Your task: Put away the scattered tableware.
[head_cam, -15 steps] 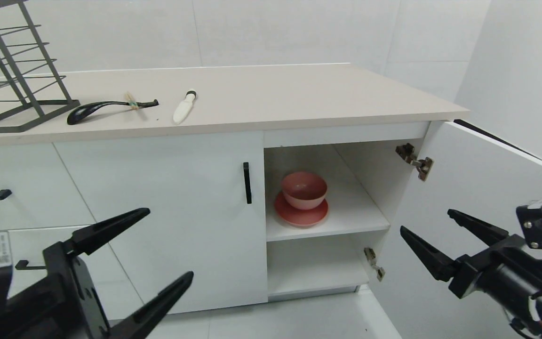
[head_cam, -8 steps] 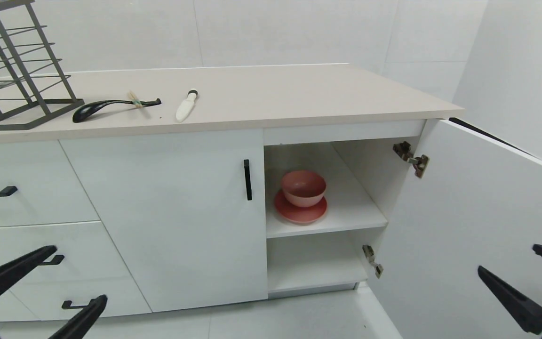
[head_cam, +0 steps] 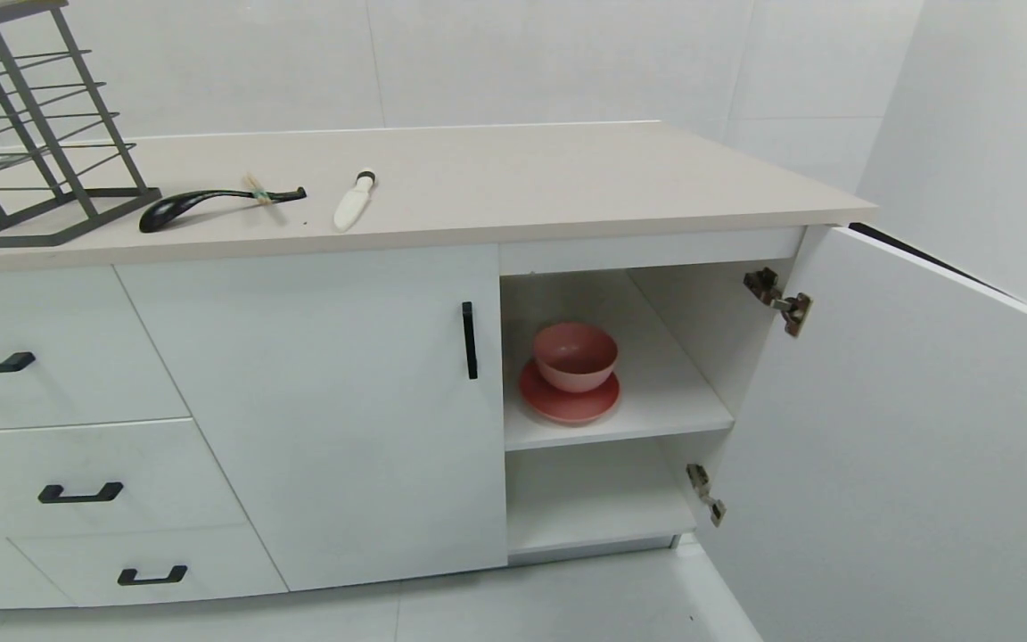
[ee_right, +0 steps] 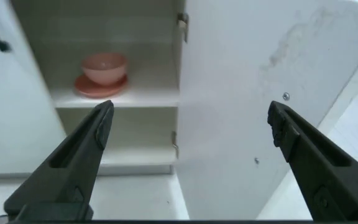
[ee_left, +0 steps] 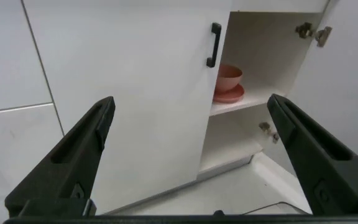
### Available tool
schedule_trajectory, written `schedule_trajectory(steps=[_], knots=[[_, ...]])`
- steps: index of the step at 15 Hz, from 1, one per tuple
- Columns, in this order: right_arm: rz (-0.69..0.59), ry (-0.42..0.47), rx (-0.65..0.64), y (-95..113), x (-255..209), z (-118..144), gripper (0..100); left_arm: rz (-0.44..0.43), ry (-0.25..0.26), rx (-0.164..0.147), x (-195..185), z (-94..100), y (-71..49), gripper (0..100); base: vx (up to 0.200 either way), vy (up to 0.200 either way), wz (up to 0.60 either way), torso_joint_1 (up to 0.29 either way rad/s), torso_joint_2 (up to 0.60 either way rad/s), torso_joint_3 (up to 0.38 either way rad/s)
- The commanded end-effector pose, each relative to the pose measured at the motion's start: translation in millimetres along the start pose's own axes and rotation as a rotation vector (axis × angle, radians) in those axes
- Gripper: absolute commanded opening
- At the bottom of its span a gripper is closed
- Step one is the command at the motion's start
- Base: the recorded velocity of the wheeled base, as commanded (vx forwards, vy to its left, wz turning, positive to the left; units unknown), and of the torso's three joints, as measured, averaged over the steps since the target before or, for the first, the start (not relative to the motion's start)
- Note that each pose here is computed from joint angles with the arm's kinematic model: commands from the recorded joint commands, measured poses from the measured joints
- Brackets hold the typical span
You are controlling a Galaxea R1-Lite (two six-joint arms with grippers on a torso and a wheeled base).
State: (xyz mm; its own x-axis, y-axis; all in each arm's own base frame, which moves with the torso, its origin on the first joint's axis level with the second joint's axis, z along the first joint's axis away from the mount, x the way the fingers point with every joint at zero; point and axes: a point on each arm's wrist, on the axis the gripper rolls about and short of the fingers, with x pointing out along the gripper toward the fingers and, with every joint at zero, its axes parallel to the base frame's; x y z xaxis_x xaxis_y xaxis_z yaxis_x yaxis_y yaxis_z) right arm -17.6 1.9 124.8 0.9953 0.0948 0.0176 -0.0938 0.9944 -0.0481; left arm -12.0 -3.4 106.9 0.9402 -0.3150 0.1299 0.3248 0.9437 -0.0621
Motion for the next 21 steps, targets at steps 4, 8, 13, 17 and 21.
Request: schedule_trajectory(steps=[4, 8, 13, 17, 21], knots=[[-0.051, 0.064, 0.008, 3, -1, -46, 100, 0.05, 0.061, 0.077, -6, -12.2, 0.0, 100, 0.0, 0.0, 0.0, 0.0, 0.0, 0.0], [-0.059, 0.023, 0.066, 2, -6, -49, 100, 0.296, 0.122, 0.158, -12, -24.7, 1.2, 100, 0.0, 0.0, 0.0, 0.0, 0.0, 0.0], [-0.061, 0.022, 0.062, 2, -6, -49, 100, 0.29, 0.125, 0.105, -15, -29.8, 0.8, 100, -0.04, 0.0, 0.0, 0.0, 0.0, 0.002], [-0.059, 0.022, 0.062, 2, -6, -49, 100, 0.29, 0.125, 0.102, -15, -29.8, 0.9, 100, -0.2, 0.0, 0.0, 0.006, 0.01, 0.002], [-0.059, 0.022, 0.06, 2, -6, -49, 0, 0.292, 0.126, 0.099, -15, -30.0, 0.9, 100, -0.15, -0.15, 0.0, 0.001, 0.0, 0.004]])
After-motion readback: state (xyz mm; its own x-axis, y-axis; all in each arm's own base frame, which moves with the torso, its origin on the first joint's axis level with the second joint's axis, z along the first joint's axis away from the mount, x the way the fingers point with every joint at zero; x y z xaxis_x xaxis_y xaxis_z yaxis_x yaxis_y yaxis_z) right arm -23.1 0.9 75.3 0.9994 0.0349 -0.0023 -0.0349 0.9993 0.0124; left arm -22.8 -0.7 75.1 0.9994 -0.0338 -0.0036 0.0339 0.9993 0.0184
